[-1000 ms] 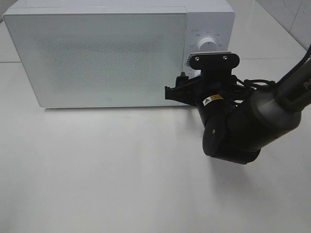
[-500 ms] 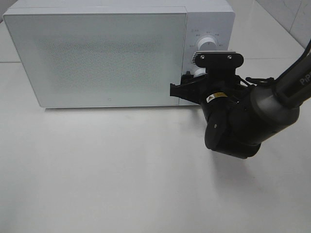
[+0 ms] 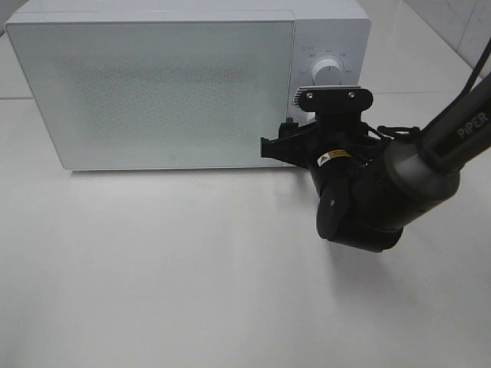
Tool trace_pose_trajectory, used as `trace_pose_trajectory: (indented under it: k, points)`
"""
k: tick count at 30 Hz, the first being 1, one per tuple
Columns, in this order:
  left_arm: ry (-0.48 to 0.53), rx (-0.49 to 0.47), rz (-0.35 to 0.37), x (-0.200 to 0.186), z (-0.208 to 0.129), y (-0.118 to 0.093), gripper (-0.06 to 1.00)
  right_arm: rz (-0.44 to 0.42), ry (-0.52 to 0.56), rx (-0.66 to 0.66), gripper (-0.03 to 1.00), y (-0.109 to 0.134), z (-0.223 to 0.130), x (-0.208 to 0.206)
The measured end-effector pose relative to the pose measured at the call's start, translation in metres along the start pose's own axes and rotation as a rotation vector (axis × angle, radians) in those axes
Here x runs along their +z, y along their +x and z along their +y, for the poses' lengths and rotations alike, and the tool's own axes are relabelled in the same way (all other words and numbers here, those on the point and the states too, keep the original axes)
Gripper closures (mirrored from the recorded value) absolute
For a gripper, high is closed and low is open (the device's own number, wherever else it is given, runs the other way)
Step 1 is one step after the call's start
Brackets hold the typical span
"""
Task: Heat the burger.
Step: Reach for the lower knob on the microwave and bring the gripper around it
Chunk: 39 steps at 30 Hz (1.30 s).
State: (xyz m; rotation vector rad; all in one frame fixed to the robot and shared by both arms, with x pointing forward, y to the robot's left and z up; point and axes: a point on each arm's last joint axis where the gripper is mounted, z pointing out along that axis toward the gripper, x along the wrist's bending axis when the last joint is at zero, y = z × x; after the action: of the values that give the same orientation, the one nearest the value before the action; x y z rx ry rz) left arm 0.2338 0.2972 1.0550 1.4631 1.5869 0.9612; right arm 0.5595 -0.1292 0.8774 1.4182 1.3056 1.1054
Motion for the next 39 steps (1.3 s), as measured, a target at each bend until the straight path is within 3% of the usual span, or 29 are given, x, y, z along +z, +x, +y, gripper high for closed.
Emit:
trace_pose_trajectory:
  k: [23, 26, 28, 31, 32, 39]
  points:
    - [0.0, 0.0, 0.0, 0.0, 0.0, 0.0, 0.08, -0.013, -0.009, -0.009, 0.26, -0.0005, 0.0081, -0.002]
    - [0.0, 0.0, 0.0, 0.0, 0.0, 0.0, 0.08, -0.012, -0.009, -0.009, 0.29, -0.0004, 0.0081, -0.002]
    - [0.0, 0.0, 0.0, 0.0, 0.0, 0.0, 0.08, -0.011, -0.009, -0.01, 0.39, -0.0003, 0.0081, -0.002]
    - [0.0, 0.0, 0.0, 0.0, 0.0, 0.0, 0.08, -0.011, -0.009, -0.01, 0.43, -0.0003, 0.0081, -0.002]
    - [0.0, 0.0, 0.0, 0.0, 0.0, 0.0, 0.08, -0.022, -0.007, -0.003, 0.54, -0.0013, 0.0079, -0.002]
    - [0.0, 0.0, 0.0, 0.0, 0.0, 0.0, 0.08, -0.022, -0.007, -0.003, 0.54, -0.0013, 0.0079, -0.002]
